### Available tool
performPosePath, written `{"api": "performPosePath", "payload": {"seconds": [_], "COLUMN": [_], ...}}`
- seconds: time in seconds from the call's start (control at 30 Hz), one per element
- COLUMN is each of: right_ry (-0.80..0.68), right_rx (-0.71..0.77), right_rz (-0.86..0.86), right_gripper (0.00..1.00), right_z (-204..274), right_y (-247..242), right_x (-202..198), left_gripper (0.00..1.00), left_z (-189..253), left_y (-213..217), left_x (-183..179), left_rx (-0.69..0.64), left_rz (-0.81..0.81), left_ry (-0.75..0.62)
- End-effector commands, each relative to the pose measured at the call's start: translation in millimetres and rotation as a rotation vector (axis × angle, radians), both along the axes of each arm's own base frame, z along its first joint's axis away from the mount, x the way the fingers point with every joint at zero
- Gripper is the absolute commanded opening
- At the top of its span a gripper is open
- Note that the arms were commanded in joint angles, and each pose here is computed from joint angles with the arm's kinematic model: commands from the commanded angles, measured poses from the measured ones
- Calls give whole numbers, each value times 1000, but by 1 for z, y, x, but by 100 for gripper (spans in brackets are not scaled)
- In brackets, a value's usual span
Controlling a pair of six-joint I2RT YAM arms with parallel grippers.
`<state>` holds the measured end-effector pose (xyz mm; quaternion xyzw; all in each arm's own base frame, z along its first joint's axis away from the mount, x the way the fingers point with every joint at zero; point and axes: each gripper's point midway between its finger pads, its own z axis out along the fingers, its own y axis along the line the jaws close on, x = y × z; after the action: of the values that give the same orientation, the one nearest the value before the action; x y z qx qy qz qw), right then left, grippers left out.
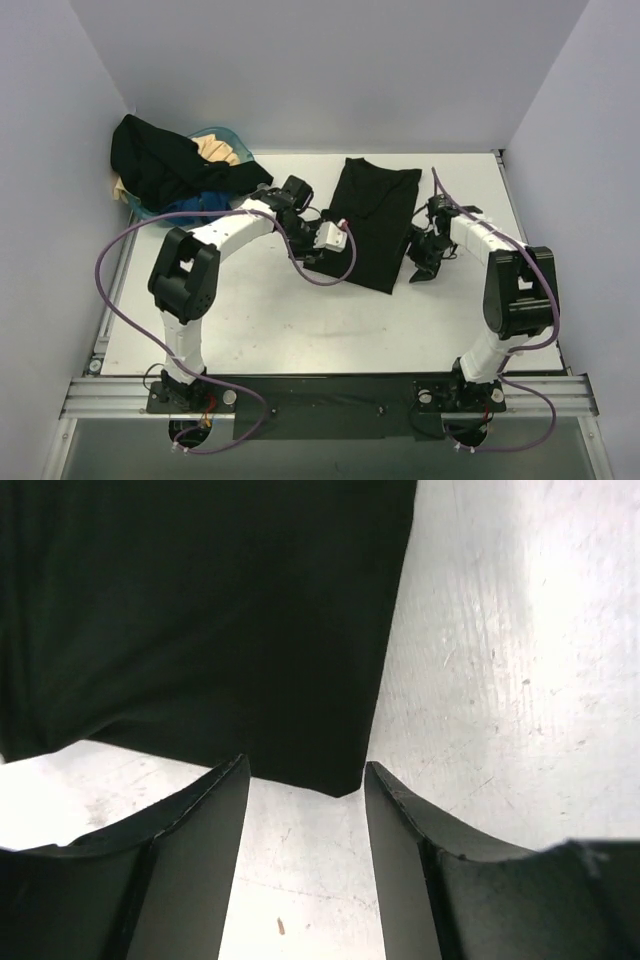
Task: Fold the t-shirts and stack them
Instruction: Fold the folded rectangular tshirt in 1/3 of the way, then grab one side of the 2/3 rectangular tshirt with both arms
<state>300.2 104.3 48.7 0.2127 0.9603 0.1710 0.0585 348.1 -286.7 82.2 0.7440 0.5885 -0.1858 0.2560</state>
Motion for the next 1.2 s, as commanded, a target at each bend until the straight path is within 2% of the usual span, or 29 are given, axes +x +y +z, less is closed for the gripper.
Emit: {"api": "performPosePath", "payload": {"seconds": [0.0,0.1,0.27,0.37,0.5,0.53,0.57,0.6,0.63,0.67,0.7,0.87,1.03,1.07,1.13,1.17], "right_ry": [49,79,129,158,168,175,185,188,188,184,173,188,245,258,249,295], "right_rx": [45,39,43,30,0,-10,-10,-6,-3,-2,3,2,44,48,57,54], "right_rz": [-42,-26,-29,-30,-37,-36,-31,-32,-30,-30,-26,54,142,159,203,234], "right_gripper": [59,59,57,56,54,47,40,24,15,0,0,0,0,0,0,0], "right_z": [-17,-29,-42,-47,-54,-59,-62,-64,-65,-64,-61,-43,-13,-10,8,15], "right_y": [18,26,33,32,25,24,24,25,25,25,25,21,29,30,34,37], "right_x": [-11,-17,-35,-49,-56,-56,-55,-54,-53,-52,-51,-76,-136,-148,-171,-189], "left_gripper": [61,61,62,57,55,53,42,35,19,7,0,0,0,0,0,0], "left_z": [-14,-15,-42,-59,-68,-68,-69,-68,-67,-64,-62,-35,-12,-2,18,30], "left_y": [-6,-13,-8,0,2,1,0,-2,-4,-4,-4,5,42,46,65,67], "left_x": [14,20,-4,-14,-7,-7,-8,-7,-9,-13,-19,-48,-113,-122,-166,-175], "left_rx": [-24,-38,33,78,104,107,110,115,119,120,128,165,259,257,296,289], "left_rz": [-119,-131,-209,-226,-221,-222,-219,-216,-209,-209,-213,-168,-151,-159,-184,-187], "left_ry": [-128,-185,-177,-159,-194,-203,-201,-212,-206,-197,-175,-41,176,184,319,330]}}
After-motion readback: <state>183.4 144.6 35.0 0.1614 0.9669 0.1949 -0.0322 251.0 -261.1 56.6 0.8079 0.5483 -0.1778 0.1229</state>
